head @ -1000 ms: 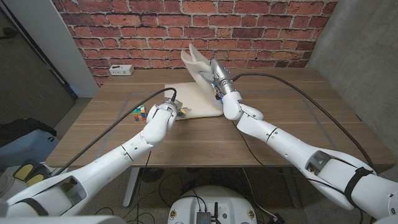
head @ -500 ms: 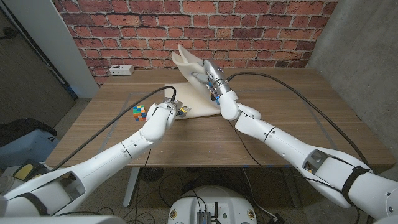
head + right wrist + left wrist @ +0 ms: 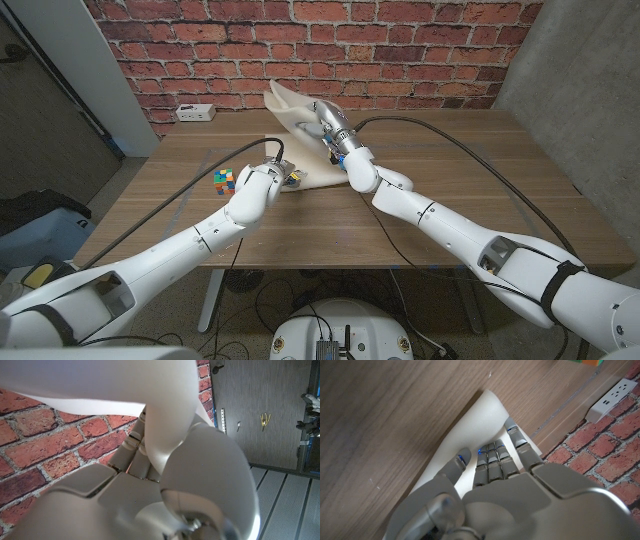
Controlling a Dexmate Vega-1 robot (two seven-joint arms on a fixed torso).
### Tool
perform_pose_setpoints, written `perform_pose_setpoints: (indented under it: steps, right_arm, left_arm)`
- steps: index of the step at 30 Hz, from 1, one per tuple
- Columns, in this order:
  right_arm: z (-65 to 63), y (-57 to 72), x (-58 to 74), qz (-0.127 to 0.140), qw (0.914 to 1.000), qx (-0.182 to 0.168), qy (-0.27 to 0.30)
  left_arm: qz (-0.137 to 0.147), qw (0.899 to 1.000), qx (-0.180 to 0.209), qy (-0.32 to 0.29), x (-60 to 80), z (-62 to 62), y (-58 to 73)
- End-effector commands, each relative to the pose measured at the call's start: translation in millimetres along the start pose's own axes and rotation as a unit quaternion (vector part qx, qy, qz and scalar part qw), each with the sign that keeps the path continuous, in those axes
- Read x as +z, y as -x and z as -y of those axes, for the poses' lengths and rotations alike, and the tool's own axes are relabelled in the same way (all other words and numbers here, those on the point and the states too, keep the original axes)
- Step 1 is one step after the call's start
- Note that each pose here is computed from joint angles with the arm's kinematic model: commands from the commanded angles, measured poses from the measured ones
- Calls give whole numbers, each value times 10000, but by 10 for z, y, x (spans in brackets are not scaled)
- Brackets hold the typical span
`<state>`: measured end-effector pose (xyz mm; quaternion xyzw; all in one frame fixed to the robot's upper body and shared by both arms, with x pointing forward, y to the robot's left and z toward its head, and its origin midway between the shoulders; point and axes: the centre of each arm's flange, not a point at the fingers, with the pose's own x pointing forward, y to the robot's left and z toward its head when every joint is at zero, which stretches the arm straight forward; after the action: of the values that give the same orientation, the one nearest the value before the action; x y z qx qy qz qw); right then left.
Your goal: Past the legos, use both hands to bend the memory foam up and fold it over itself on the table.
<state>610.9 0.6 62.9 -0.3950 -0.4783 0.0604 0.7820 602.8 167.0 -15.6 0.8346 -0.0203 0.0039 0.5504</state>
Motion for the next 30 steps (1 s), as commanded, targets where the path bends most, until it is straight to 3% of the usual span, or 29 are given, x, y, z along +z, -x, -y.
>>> perform_pose_setpoints:
  steps: [1,30]
  right_arm:
    - [-184,-51,1,-54,9988,460,-146]
    - [-379,-132,-194,-703,9910,1140,4]
  left_arm:
    - [54,10000,26,27,9,-15,5]
    - [7,9999,122,71,-38,-43,82]
